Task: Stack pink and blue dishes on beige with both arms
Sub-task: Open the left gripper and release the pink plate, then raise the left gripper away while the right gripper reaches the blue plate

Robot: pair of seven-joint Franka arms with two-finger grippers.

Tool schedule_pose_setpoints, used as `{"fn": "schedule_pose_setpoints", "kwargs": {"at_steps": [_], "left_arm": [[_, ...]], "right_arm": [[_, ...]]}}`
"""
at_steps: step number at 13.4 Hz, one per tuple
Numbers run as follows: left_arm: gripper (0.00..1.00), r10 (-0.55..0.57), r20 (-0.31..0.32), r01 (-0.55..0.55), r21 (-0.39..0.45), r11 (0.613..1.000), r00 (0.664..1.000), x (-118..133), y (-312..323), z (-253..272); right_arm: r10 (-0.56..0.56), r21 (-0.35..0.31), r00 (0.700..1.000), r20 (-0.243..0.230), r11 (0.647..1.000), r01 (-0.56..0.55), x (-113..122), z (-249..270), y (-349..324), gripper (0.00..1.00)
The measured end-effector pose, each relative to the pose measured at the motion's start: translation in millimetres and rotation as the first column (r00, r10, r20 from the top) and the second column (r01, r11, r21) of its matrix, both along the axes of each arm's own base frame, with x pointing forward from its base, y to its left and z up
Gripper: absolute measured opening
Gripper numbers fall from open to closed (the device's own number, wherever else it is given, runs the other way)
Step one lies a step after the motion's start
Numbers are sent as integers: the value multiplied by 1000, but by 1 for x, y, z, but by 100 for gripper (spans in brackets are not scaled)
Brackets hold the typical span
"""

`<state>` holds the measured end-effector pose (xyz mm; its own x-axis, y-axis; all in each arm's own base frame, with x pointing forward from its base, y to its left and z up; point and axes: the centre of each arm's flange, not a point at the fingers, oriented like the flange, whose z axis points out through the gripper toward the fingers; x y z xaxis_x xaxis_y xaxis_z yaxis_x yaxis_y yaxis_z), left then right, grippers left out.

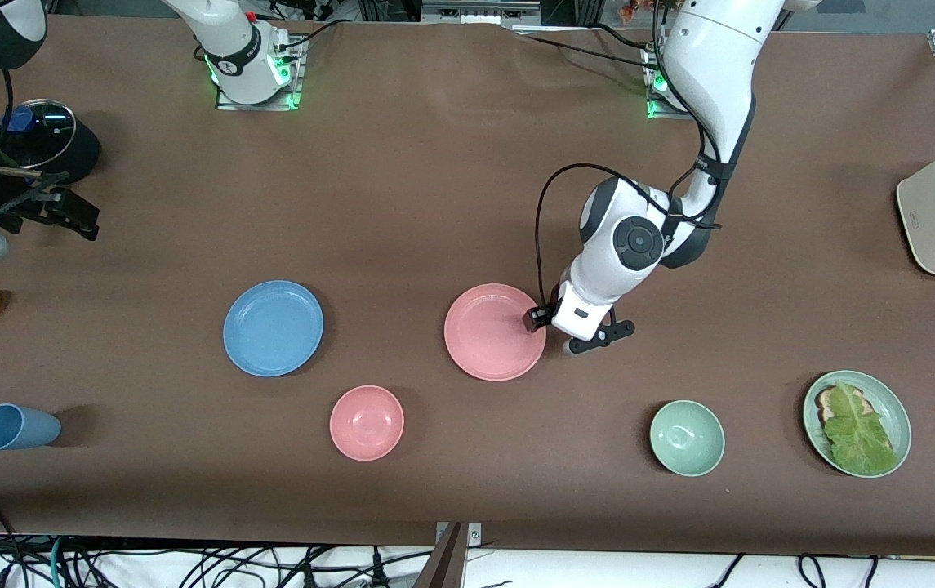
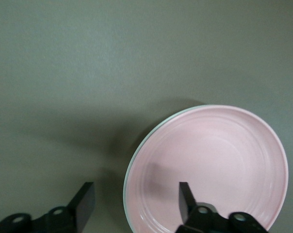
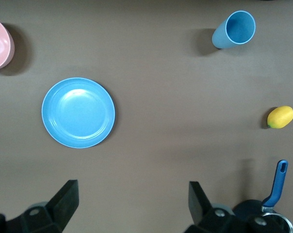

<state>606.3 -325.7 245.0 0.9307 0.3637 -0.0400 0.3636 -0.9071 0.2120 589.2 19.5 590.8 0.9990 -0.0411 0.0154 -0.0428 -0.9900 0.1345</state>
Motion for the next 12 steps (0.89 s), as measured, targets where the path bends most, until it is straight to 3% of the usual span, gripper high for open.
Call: {"fn": "schedule_pose_setpoints", "kwargs": {"at_steps": [1, 3, 6, 9, 12], "left_arm": [[81, -41, 6, 41, 37, 998, 999, 6, 7, 9], [98, -131, -21, 132, 91, 987, 991, 22, 30, 40], [100, -258, -59, 262, 95, 960, 964, 48, 82, 87], [100, -371, -62, 375, 85, 923, 927, 68, 145, 105], [100, -448, -64, 451, 67, 890, 892, 76, 214, 125]], "right_arm": [[5, -35, 1000, 7, 999, -4, 0, 3, -2, 100], [6, -49, 1000, 26, 999, -5, 0, 13, -4, 100], [26, -30, 1000, 13, 999, -26, -4, 18, 11, 100], [56, 54, 998, -9, 997, -55, -3, 9, 39, 100], [63, 81, 995, -73, 995, -57, 7, -24, 48, 100]]}}
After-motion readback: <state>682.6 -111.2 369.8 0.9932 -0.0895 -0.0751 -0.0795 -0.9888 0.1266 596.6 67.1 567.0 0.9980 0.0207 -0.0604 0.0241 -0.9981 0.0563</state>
